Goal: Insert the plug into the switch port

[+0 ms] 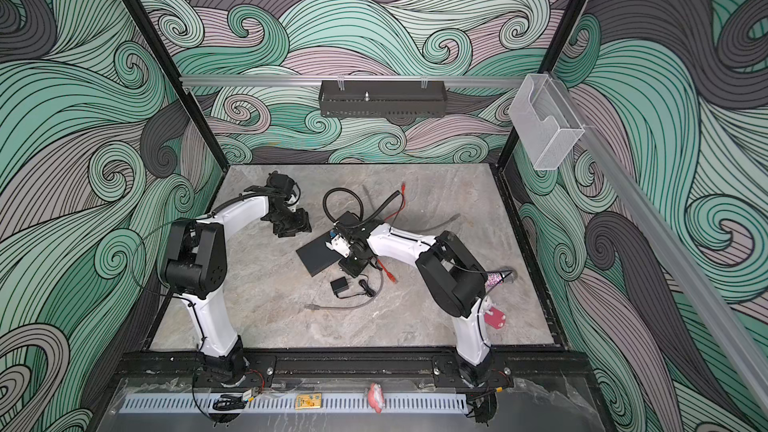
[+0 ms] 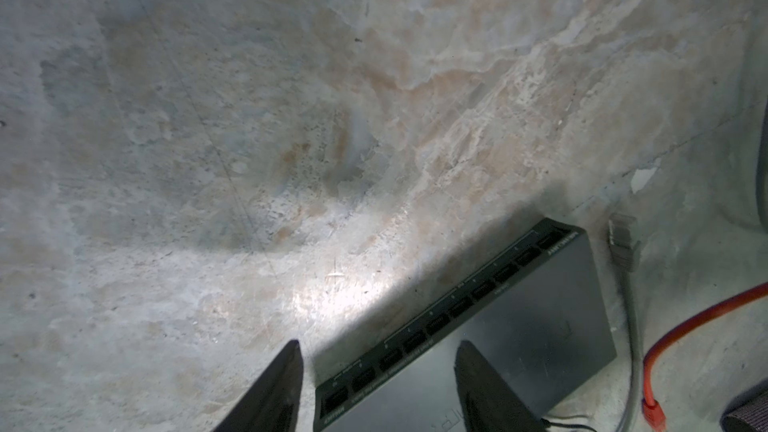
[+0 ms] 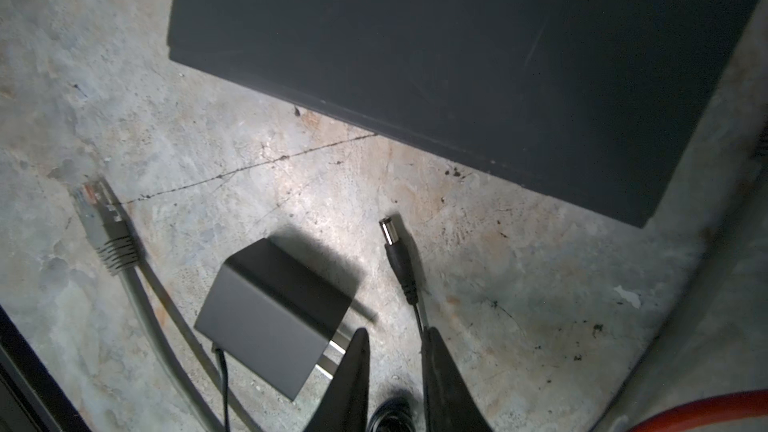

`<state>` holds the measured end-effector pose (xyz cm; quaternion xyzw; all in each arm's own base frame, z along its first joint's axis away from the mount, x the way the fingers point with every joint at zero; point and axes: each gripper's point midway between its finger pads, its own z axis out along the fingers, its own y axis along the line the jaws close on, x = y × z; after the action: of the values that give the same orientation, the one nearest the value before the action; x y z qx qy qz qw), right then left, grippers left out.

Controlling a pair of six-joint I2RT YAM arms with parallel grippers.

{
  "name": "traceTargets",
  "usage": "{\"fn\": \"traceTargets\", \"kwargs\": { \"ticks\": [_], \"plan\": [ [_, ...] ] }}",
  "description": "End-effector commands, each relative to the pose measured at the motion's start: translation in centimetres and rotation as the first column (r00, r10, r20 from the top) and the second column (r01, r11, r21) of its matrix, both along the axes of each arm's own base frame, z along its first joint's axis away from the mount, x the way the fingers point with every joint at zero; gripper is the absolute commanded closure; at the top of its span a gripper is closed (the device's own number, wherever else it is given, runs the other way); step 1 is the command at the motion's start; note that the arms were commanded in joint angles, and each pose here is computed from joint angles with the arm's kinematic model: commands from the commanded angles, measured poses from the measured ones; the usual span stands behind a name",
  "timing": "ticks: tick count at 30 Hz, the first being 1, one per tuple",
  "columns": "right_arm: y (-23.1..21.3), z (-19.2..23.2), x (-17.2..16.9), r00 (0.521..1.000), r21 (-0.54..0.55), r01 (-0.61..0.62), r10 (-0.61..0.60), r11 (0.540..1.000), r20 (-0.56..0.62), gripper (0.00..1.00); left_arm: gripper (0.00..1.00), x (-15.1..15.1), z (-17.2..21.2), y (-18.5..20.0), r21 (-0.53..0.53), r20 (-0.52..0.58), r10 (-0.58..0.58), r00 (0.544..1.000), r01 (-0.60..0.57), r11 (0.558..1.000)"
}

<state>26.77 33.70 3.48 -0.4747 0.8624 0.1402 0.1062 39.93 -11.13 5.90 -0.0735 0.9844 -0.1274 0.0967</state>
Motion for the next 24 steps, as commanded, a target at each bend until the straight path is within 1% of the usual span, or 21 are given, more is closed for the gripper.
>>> {"fn": "traceTargets", "kwargs": {
  "ticks": [1,6,11,13,18,24],
  "plan": [
    [-0.1,-1.1,0.1,1.000,-0.027,-0.028,0.029,0.999,0.008,0.75,0.38,-0.1,1.1,-0.3,-0.030,0.020,0.009,1.000,-0.008,1.000],
    [0.2,-2.2,-0.2,0.999,-0.047,-0.042,0.042,0.998,0.001,0.76,0.38,-0.2,1.2,-0.4,-0.036,0.020,0.011,1.000,-0.010,0.999],
    [0.2,-2.8,-0.1,0.998,-0.085,-0.044,0.047,0.995,0.034,0.78,0.38,-0.2,1.3,-0.4,-0.036,0.023,0.010,1.000,-0.009,0.999],
    [0.1,-3.0,0.0,0.998,-0.096,-0.036,0.040,0.995,0.044,0.80,0.38,-0.1,1.3,-0.4,-0.037,0.025,0.011,1.000,-0.010,0.999],
    [0.0,-3.0,0.2,0.998,-0.089,-0.010,0.016,0.996,0.061,0.90,0.38,-0.1,1.4,-0.3,-0.036,0.024,0.015,1.000,-0.014,0.999],
    [-0.2,-3.0,0.4,0.998,-0.086,0.025,-0.020,0.996,0.060,0.95,0.38,-0.2,1.4,-0.3,-0.036,0.025,0.014,1.000,-0.013,0.999]
  ]
}}
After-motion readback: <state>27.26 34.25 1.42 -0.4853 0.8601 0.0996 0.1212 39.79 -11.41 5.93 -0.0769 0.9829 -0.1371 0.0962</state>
